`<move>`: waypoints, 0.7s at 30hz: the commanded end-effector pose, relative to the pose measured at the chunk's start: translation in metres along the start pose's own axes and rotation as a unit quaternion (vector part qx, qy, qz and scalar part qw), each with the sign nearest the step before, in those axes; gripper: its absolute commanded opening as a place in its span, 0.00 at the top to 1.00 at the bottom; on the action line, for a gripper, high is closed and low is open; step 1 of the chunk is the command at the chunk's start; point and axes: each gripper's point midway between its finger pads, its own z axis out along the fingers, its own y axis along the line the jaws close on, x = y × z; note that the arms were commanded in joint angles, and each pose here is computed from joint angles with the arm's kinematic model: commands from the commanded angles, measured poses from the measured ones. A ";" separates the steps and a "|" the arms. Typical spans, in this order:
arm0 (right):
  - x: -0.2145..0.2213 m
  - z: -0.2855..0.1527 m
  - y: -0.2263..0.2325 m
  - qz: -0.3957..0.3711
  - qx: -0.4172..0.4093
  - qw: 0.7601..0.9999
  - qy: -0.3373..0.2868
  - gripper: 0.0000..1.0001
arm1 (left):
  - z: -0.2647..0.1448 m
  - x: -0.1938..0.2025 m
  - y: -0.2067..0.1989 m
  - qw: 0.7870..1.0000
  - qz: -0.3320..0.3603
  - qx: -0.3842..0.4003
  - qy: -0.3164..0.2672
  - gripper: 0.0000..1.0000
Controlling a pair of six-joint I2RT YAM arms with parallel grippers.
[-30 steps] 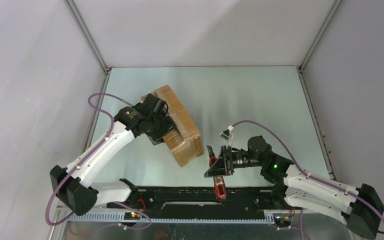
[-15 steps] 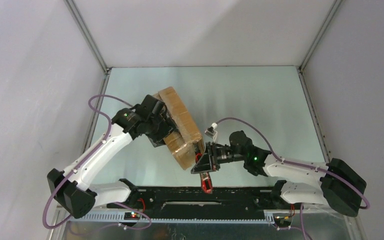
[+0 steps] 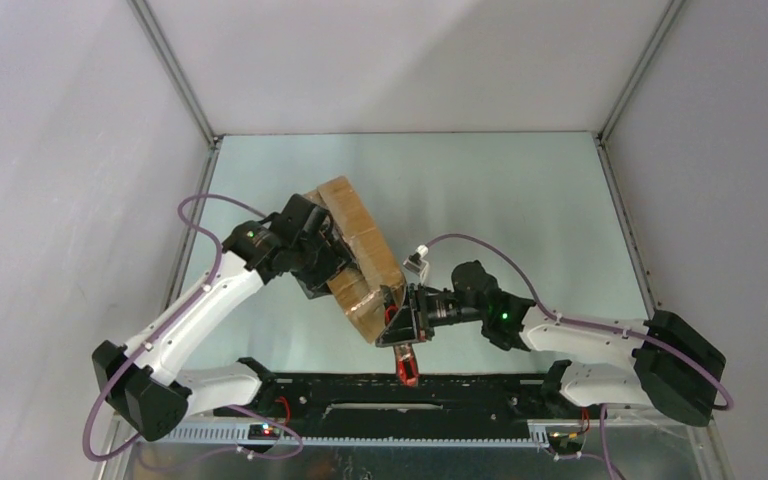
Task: Unpack the express box
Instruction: Cut the express box at the center of the board.
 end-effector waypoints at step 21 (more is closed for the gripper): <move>0.032 0.003 0.020 -0.004 -0.024 0.999 0.026 1.00 | 0.005 0.007 -0.007 0.999 -0.015 0.028 0.019 1.00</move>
